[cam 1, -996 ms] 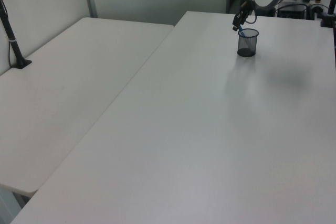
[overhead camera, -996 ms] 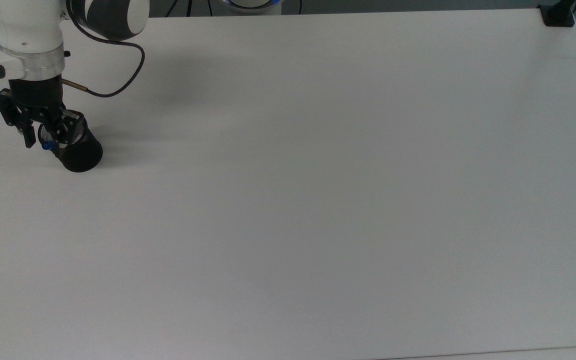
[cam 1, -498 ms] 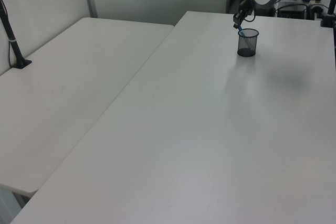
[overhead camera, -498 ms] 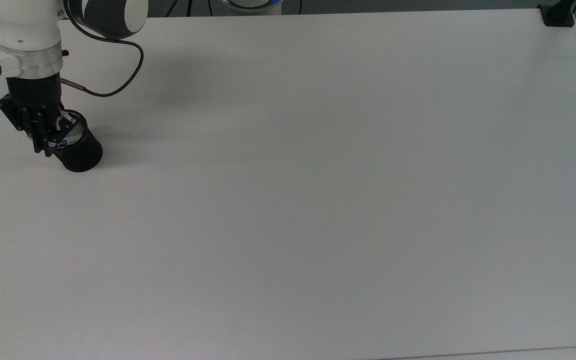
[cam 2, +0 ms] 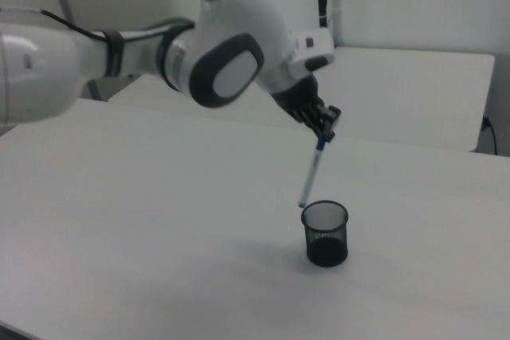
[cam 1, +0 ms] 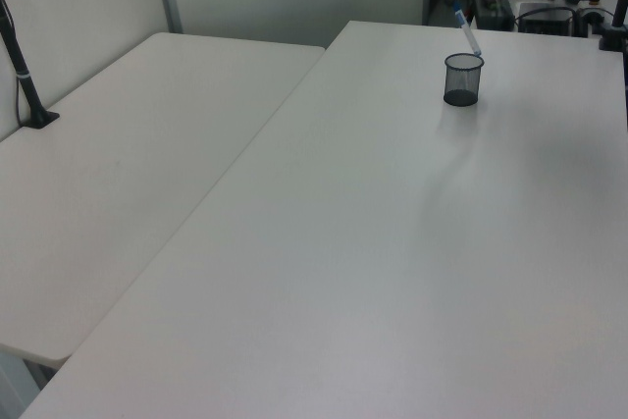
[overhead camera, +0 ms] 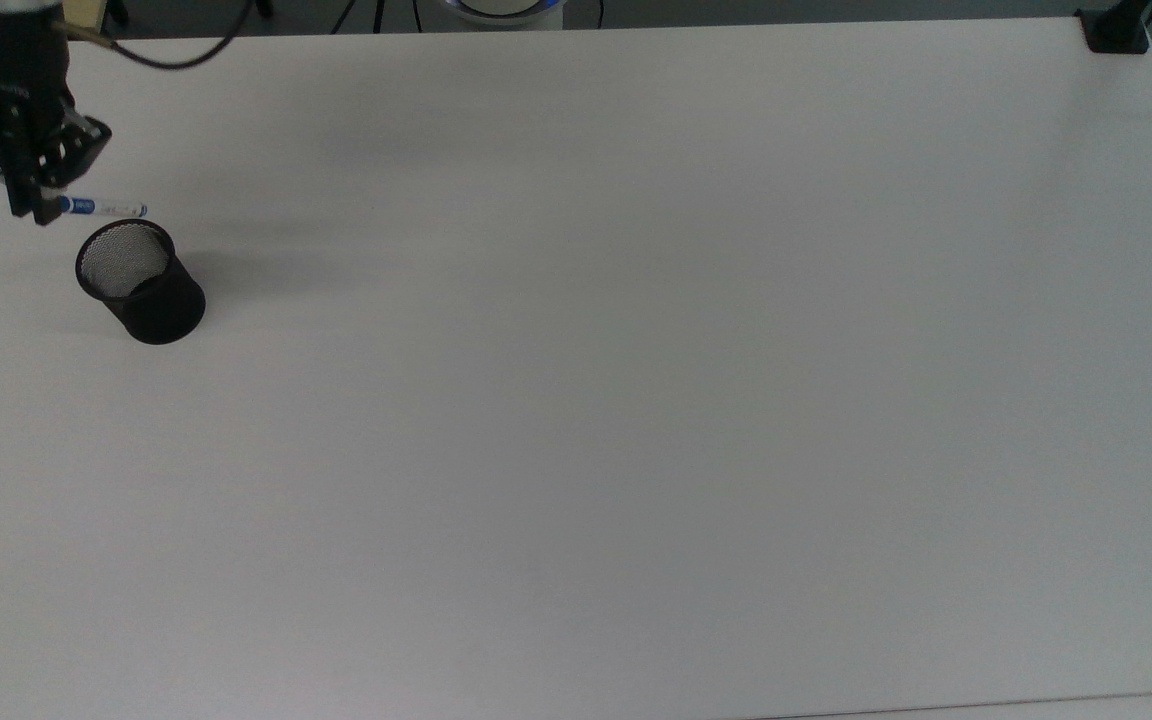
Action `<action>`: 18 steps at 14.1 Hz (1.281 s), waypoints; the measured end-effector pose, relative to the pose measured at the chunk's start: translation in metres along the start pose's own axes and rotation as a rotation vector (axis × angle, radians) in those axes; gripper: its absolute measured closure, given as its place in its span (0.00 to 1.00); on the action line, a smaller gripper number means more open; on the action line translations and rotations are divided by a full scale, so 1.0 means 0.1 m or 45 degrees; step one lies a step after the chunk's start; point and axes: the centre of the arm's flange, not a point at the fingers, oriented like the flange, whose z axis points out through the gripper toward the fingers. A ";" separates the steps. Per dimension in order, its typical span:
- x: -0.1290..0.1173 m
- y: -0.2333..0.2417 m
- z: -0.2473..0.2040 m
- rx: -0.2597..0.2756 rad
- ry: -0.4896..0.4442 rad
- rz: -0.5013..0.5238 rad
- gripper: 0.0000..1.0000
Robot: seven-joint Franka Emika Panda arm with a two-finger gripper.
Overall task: Remove the marker
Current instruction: 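Lift the blue marker up out of the pen cup, then carry the marker away from the cup and lower it to the table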
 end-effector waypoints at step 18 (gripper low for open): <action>-0.88 -2.31 1.55 0.091 -0.542 -0.333 0.84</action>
